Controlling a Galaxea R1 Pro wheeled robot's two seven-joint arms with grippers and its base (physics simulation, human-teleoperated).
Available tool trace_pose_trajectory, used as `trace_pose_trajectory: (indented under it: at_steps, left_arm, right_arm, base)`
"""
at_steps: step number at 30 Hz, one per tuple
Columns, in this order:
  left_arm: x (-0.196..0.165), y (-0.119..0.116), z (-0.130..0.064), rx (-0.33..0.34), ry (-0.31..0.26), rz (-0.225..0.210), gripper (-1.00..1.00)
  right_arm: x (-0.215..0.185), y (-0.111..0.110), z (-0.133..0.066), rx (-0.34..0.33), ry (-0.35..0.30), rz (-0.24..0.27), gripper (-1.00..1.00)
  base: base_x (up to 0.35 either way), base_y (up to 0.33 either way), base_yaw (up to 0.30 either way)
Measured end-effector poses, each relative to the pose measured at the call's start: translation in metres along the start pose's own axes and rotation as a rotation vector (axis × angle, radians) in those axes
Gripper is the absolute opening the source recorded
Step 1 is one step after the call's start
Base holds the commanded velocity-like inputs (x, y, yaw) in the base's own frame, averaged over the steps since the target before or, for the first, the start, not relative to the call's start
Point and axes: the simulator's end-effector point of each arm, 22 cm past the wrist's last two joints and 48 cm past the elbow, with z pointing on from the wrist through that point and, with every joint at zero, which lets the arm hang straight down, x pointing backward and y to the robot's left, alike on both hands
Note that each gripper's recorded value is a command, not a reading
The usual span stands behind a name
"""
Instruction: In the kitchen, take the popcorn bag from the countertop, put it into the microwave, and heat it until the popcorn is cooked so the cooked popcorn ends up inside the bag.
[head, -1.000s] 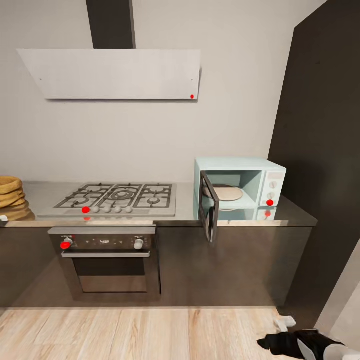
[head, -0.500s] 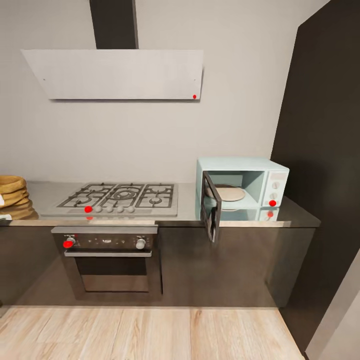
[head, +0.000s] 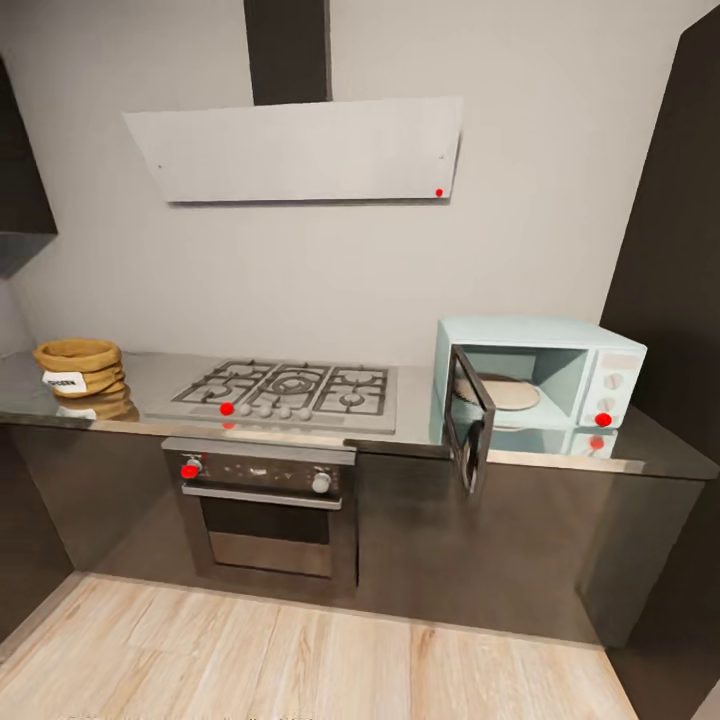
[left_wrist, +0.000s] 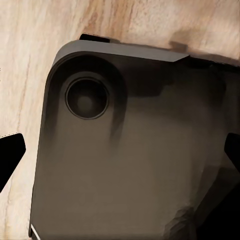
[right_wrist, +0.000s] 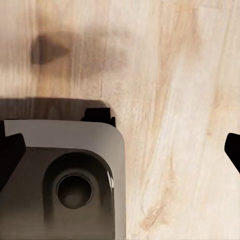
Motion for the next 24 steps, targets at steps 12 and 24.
trace_pose_trajectory:
  at_steps: [12,24]
  left_arm:
    - [0.0001,0.0016,0.0000,-0.007,0.000,-0.004,1.00]
    - [0.0009,0.0044,-0.0001,-0.018,0.002,-0.041,1.00]
  right_arm:
    - [0.0006,-0.0073,0.0000,0.046,0.002,-0.001,1.00]
    - [0.0004,-0.0030,0.0003,0.056,0.001,-0.006,1.00]
  base:
    - [0.000,0.000,0.273]
    - [0.000,0.000,0.275]
